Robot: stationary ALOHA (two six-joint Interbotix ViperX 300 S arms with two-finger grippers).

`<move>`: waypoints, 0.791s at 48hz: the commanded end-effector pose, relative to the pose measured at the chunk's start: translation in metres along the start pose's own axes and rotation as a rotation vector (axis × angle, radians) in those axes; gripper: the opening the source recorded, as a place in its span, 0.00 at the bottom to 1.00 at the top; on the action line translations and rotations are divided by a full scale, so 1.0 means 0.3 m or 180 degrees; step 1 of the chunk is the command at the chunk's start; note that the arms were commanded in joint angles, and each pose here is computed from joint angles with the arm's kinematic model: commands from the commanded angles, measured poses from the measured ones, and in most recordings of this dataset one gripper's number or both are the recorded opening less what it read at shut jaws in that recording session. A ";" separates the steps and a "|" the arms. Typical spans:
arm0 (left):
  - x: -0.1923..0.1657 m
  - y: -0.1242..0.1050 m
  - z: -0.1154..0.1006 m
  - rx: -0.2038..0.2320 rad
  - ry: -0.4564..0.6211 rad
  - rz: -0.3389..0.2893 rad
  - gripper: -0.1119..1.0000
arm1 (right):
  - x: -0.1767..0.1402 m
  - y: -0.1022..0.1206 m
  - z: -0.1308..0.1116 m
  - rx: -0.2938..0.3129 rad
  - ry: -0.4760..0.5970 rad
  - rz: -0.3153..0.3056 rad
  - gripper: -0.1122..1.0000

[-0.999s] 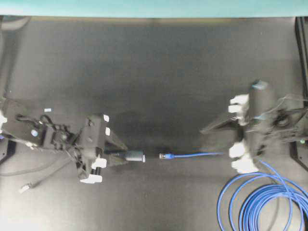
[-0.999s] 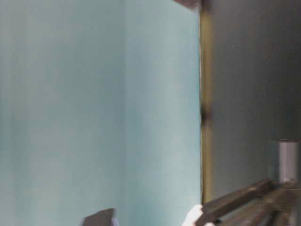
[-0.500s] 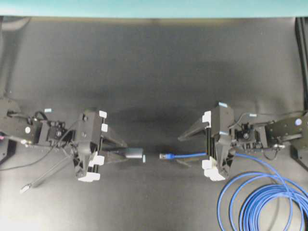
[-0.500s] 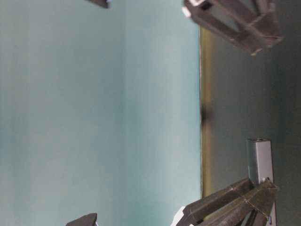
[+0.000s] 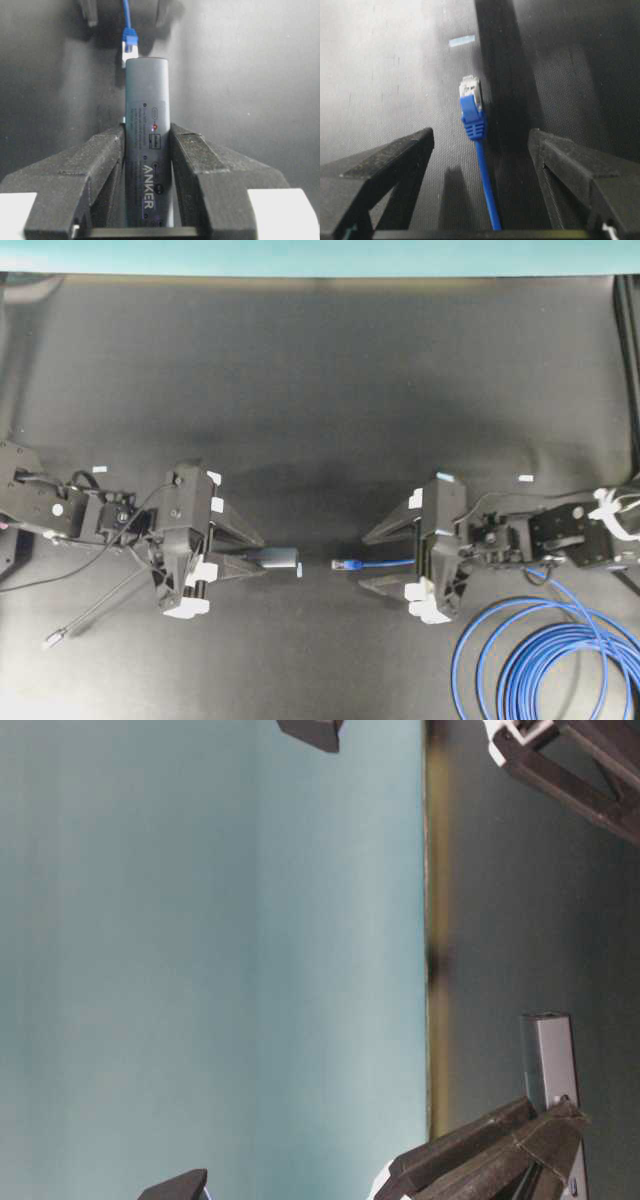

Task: Insert the LAN cable into the hub.
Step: 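Close the right gripper on the blue cable behind the plug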

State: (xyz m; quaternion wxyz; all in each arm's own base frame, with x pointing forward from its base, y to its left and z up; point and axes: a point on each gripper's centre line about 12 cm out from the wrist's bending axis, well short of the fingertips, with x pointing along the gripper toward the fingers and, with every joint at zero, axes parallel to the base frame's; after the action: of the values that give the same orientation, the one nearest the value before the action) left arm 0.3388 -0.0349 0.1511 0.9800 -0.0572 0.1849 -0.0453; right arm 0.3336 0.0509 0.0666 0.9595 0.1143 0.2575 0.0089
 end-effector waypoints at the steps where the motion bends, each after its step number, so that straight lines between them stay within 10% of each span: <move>1: -0.001 -0.009 0.038 0.0009 -0.0114 -0.0030 0.35 | 0.018 0.003 -0.004 -0.0016 -0.0011 -0.0006 0.76; 19: 0.006 -0.014 0.036 0.0015 -0.0045 -0.0031 0.35 | 0.056 0.013 -0.032 -0.0056 0.0077 0.0003 0.61; 29: 0.008 -0.013 0.033 0.0015 -0.0021 -0.0027 0.35 | 0.039 0.032 -0.065 -0.0094 0.0232 0.0039 0.22; 38: 0.008 -0.013 0.030 0.0015 0.0022 -0.0019 0.35 | 0.026 0.044 -0.031 -0.0076 0.0184 0.0063 0.22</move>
State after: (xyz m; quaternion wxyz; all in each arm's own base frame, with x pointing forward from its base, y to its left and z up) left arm 0.3397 -0.0369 0.1495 0.9770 -0.0552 0.2008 -0.0464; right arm 0.3362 0.0611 0.0535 0.9518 0.1083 0.2866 0.0156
